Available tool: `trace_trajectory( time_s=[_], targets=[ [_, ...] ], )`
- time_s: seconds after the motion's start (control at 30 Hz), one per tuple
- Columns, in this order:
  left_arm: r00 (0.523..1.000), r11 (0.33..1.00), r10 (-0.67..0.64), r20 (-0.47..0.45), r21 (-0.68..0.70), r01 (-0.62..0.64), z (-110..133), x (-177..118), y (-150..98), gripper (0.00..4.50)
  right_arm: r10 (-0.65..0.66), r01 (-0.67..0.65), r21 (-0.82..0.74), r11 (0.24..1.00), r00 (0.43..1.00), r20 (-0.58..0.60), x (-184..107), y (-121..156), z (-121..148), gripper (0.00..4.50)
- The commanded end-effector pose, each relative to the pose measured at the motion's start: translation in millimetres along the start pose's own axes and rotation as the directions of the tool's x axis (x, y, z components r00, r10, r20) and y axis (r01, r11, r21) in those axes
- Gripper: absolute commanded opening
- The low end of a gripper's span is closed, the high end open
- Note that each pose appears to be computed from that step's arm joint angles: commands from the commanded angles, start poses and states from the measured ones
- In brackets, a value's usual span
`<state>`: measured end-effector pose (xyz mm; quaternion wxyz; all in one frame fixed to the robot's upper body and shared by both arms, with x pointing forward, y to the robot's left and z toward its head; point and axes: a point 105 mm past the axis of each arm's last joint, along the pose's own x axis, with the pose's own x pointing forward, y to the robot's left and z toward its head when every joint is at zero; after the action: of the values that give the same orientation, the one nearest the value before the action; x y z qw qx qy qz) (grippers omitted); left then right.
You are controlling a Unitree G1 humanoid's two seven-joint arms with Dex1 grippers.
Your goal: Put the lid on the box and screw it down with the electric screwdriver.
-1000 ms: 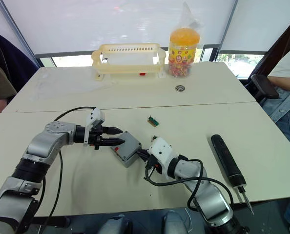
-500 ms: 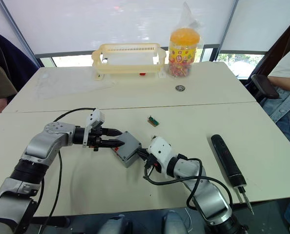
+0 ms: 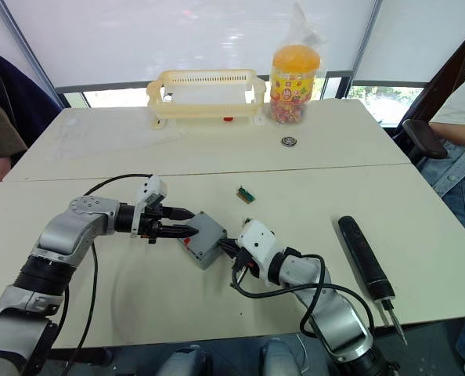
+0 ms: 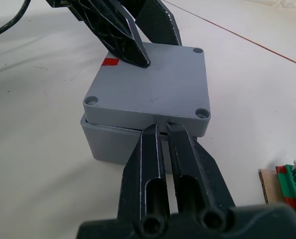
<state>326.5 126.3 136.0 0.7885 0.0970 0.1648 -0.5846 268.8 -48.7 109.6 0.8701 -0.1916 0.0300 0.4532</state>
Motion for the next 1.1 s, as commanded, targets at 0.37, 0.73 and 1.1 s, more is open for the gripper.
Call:
trace_trajectory(
  time_s=[0.37,0.73,1.1],
  targets=[
    [0.996,0.996,-0.086,0.008,0.034,0.086,3,6,-10,2.6,0.019,-0.018,-0.007,1.0,0.998,0.067,-2,6,16,0.19],
    [0.995,0.994,-0.103,-0.003,0.046,0.103,1,13,-13,2.6,-0.005,0.005,-0.01,1.0,0.999,0.046,-4,3,12,0.19],
    [0.997,0.996,-0.082,-0.015,0.044,0.083,-3,11,-10,2.6,-0.01,0.01,-0.007,1.0,0.999,0.049,-4,2,13,0.19]
  ],
)
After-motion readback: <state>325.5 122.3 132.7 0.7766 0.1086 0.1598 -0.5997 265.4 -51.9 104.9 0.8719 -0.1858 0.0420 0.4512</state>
